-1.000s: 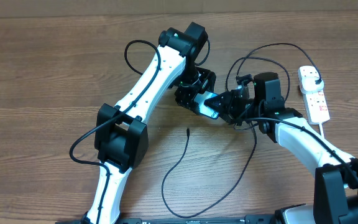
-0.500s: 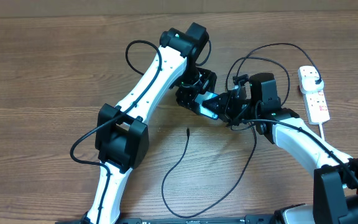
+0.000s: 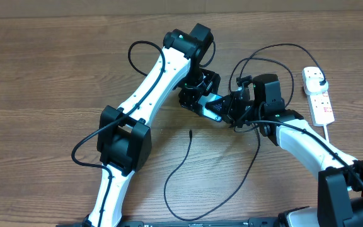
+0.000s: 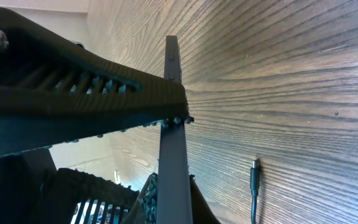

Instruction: Plug charger to phone and switch on socket

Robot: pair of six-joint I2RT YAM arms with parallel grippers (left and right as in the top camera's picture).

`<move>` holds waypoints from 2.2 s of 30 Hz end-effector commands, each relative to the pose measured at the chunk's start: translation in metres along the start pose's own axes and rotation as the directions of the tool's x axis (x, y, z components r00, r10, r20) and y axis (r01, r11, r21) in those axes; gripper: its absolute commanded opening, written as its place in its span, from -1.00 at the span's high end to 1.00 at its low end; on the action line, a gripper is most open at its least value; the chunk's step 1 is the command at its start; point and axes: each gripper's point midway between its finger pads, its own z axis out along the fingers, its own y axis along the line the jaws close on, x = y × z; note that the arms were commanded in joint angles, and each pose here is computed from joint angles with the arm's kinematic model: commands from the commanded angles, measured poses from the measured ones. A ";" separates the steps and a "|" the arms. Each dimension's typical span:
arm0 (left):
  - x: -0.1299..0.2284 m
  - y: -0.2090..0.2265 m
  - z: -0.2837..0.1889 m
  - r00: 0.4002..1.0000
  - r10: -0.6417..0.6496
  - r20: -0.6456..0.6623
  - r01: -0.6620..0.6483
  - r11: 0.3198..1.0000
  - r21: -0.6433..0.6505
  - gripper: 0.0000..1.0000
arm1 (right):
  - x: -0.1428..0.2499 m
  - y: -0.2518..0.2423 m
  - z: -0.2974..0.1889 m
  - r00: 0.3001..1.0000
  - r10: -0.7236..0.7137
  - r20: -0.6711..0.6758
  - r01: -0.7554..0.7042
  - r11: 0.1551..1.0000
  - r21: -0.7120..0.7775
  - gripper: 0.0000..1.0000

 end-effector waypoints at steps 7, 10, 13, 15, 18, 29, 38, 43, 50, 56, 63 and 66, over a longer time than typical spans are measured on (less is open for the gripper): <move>-0.017 -0.005 -0.015 0.987 0.156 0.035 -0.158 0.987 0.030 -1.00 | -0.004 0.002 -0.001 1.000 -0.022 0.019 0.022 1.000 0.012 0.92; -0.035 -0.005 -0.025 0.974 0.224 0.035 -0.225 0.973 0.041 -1.00 | -0.003 0.001 -0.001 1.000 -0.015 0.016 0.015 1.000 0.016 0.92; -0.050 -0.004 -0.040 0.951 0.306 -0.034 -0.302 0.949 0.093 -1.00 | -0.003 0.000 -0.001 1.000 0.009 0.015 -0.010 1.000 0.018 0.92; -0.058 -0.006 -0.047 0.944 0.326 -0.058 -0.317 0.940 0.130 -1.00 | -0.003 0.000 -0.001 0.997 0.073 0.016 -0.073 0.997 0.017 0.92; -0.080 -0.006 -0.060 0.940 0.338 -0.050 -0.325 0.931 0.168 -1.00 | -0.003 0.000 -0.001 0.975 0.221 0.021 -0.221 0.975 0.016 0.92; -0.101 -0.028 -0.078 0.932 0.363 -0.020 -0.341 0.891 0.300 -0.94 | -0.005 0.008 -0.001 0.588 0.809 0.000 -0.809 0.588 -0.022 0.92; -0.098 -0.038 -0.077 0.976 0.210 -0.059 -0.181 0.930 0.320 -1.00 | -0.034 0.059 -0.008 0.462 0.878 -0.126 -0.879 0.433 -0.202 0.92; -0.084 -0.056 -0.075 0.960 0.280 -0.029 -0.250 0.895 0.368 -1.00 | -0.046 0.070 -0.013 0.498 0.859 -0.120 -0.849 0.454 -0.271 0.92; -0.066 -0.079 -0.087 0.892 0.451 -0.004 -0.394 0.783 0.481 -0.97 | -0.051 0.068 -0.016 0.494 0.862 -0.114 -0.848 0.449 -0.281 0.93; -0.059 -0.086 -0.109 0.857 0.510 0.075 -0.469 0.710 0.526 -1.00 | -0.068 0.061 -0.025 0.520 0.853 -0.054 -0.814 0.475 -0.335 0.93; -0.047 -0.097 -0.132 0.792 0.604 0.084 -0.513 0.585 0.628 -1.00 | -0.095 0.057 -0.046 0.578 0.816 0.014 -0.738 0.530 -0.417 0.93; -0.043 -0.095 -0.134 0.778 0.624 0.067 -0.512 0.570 0.642 -1.00 | -0.107 0.059 -0.058 0.608 0.793 0.038 -0.694 0.555 -0.460 0.93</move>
